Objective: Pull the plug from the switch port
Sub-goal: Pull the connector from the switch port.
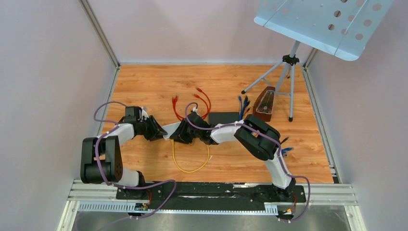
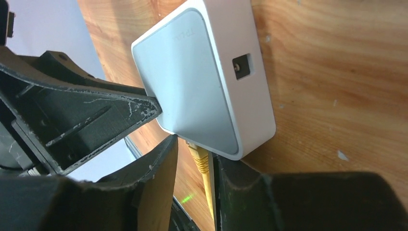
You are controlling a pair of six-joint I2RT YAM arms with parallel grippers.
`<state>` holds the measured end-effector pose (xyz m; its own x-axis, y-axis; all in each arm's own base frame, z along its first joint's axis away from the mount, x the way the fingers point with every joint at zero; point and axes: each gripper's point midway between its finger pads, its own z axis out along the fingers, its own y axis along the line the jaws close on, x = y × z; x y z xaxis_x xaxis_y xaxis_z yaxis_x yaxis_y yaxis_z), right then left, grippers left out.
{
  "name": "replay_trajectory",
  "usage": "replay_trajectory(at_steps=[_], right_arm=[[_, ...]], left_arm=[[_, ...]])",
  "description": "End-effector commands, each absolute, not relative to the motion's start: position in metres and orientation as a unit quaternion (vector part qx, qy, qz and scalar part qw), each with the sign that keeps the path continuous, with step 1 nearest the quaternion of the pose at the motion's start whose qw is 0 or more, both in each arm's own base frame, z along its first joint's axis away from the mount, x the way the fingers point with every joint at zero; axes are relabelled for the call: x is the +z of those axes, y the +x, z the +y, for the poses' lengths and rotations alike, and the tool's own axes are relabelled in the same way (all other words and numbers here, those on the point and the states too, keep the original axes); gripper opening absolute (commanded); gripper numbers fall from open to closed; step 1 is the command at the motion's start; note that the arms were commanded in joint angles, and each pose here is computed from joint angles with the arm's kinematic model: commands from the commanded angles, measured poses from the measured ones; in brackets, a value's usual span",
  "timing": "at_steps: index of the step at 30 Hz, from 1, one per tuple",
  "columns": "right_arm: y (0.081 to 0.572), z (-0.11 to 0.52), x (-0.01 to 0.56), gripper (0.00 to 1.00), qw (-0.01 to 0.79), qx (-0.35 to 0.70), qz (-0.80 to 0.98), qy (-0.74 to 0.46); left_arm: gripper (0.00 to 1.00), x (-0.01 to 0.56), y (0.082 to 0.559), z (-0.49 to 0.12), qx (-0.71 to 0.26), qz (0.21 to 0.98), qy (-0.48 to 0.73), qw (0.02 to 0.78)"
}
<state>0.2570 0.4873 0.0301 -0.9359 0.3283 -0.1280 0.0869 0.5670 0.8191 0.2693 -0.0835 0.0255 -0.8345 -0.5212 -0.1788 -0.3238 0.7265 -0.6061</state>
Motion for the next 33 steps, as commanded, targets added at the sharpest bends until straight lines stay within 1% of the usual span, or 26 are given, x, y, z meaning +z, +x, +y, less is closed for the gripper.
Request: replay_trajectory(at_steps=[1, 6, 11, 12, 16, 17, 19, 23, 24, 28, 31, 33], right_arm=[[0.262, 0.471, -0.002, 0.31, 0.123, 0.382, 0.898, 0.179], [0.262, 0.466, -0.006, 0.26, 0.122, 0.377, 0.896, 0.199], [0.260, 0.470, -0.004, 0.25, 0.119, 0.387, 0.896, 0.185], [0.259, 0.472, -0.002, 0.27, 0.119, 0.392, 0.895, 0.175], [0.257, 0.483, 0.014, 0.38, 0.131, 0.418, 0.891, 0.116], [0.257, 0.483, 0.016, 0.39, 0.136, 0.422, 0.889, 0.113], [0.259, 0.482, 0.017, 0.38, 0.142, 0.425, 0.886, 0.116], [0.259, 0.480, 0.010, 0.28, 0.137, 0.419, 0.888, 0.130], [0.259, 0.480, 0.009, 0.27, 0.137, 0.420, 0.887, 0.132], [0.257, 0.486, 0.019, 0.26, 0.145, 0.454, 0.872, 0.110], [0.258, 0.487, 0.021, 0.26, 0.148, 0.453, 0.872, 0.107], [0.257, 0.486, 0.021, 0.29, 0.148, 0.455, 0.872, 0.103]], left_arm=[[0.41, 0.022, 0.257, -0.084, -0.283, 0.917, -0.233, 0.156], [0.40, 0.022, 0.256, -0.084, -0.283, 0.917, -0.233, 0.157], [0.41, 0.022, 0.257, -0.084, -0.284, 0.917, -0.234, 0.157], [0.41, 0.022, 0.257, -0.084, -0.284, 0.917, -0.234, 0.157], [0.41, 0.022, 0.258, -0.084, -0.284, 0.916, -0.234, 0.158], [0.40, 0.022, 0.258, -0.084, -0.285, 0.916, -0.235, 0.157], [0.40, 0.022, 0.258, -0.084, -0.285, 0.916, -0.234, 0.157], [0.40, 0.022, 0.258, -0.084, -0.284, 0.916, -0.235, 0.158], [0.40, 0.022, 0.258, -0.084, -0.285, 0.916, -0.235, 0.157], [0.40, 0.023, 0.258, -0.084, -0.285, 0.916, -0.234, 0.159], [0.40, 0.023, 0.258, -0.084, -0.286, 0.915, -0.234, 0.160], [0.40, 0.023, 0.258, -0.084, -0.286, 0.915, -0.234, 0.160]])
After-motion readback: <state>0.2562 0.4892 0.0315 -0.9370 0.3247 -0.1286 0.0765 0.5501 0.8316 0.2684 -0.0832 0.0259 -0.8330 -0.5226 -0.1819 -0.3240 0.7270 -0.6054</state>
